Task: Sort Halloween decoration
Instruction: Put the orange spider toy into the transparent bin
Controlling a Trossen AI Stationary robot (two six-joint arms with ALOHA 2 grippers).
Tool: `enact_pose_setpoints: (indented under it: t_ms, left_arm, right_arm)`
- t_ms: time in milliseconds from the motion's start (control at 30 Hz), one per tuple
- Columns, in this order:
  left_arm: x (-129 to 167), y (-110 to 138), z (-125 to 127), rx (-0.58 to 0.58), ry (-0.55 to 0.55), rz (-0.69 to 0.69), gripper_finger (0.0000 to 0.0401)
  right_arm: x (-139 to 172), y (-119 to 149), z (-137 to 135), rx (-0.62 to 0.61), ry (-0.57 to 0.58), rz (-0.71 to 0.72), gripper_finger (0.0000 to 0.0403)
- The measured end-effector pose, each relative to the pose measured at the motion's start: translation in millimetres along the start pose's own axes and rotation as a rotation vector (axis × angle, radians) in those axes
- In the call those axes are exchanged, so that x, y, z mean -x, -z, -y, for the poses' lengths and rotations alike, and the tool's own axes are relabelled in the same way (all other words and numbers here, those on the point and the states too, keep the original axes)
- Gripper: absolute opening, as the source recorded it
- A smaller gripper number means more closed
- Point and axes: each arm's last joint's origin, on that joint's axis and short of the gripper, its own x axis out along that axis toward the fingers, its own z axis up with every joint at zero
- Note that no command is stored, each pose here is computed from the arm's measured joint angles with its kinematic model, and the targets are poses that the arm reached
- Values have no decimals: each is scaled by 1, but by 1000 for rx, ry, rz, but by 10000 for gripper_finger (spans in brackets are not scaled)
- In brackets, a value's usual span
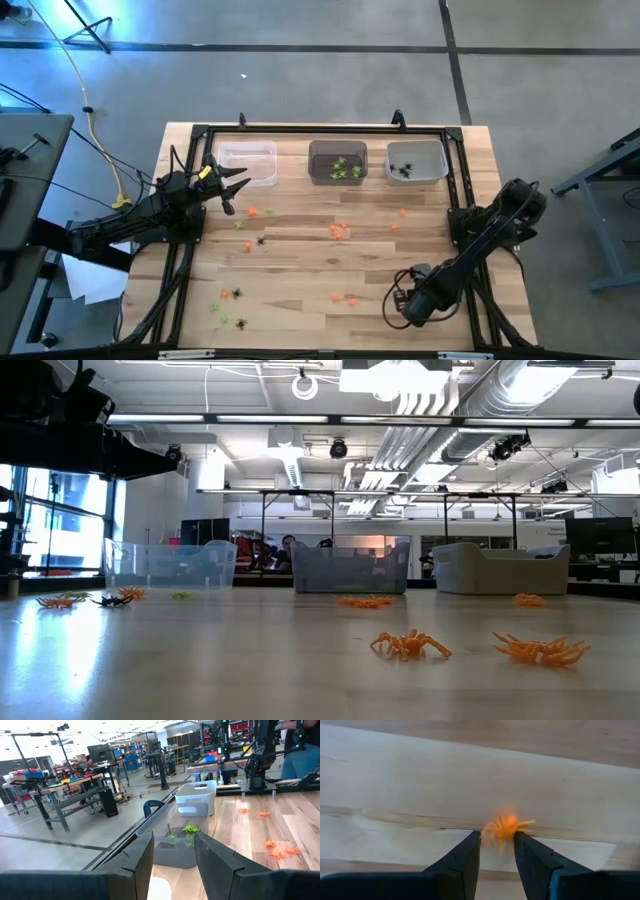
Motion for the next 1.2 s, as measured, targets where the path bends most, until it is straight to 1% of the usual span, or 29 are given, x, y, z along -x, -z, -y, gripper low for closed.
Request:
enact_pose_setpoints:
  t_ms: [133,300,367,467,700,733,967,1067,1200]
  left_arm:
    - [0,0,0,0,0,0,131]
    - [0,0,0,0,0,0,131]
    - [0,0,0,0,0,0,131]
    - [0,0,0,0,0,0,131]
    - [0,0,0,0,0,0,131]
    - [0,0,0,0,0,0,131]
    - [0,0,0,0,0,0,131]
    - [0,0,0,0,0,0,131]
    - [0,0,0,0,0,0,131]
  right_arm:
    - [-7,-5,4,1,-11,-6,119]
    - [-7,-7,4,-1,-16,3,118]
    - [-8,-7,4,0,-17,5,111]
    - [-8,-7,4,1,-22,7,90]
    - [-8,-7,3,2,-32,7,13]
    - [-8,-7,3,1,-31,6,7]
    - [-7,-6,2,2,-30,-4,2]
    - [-4,-6,4,11,-61,3,1]
    - [10,-3,2,70,-107,15,0]
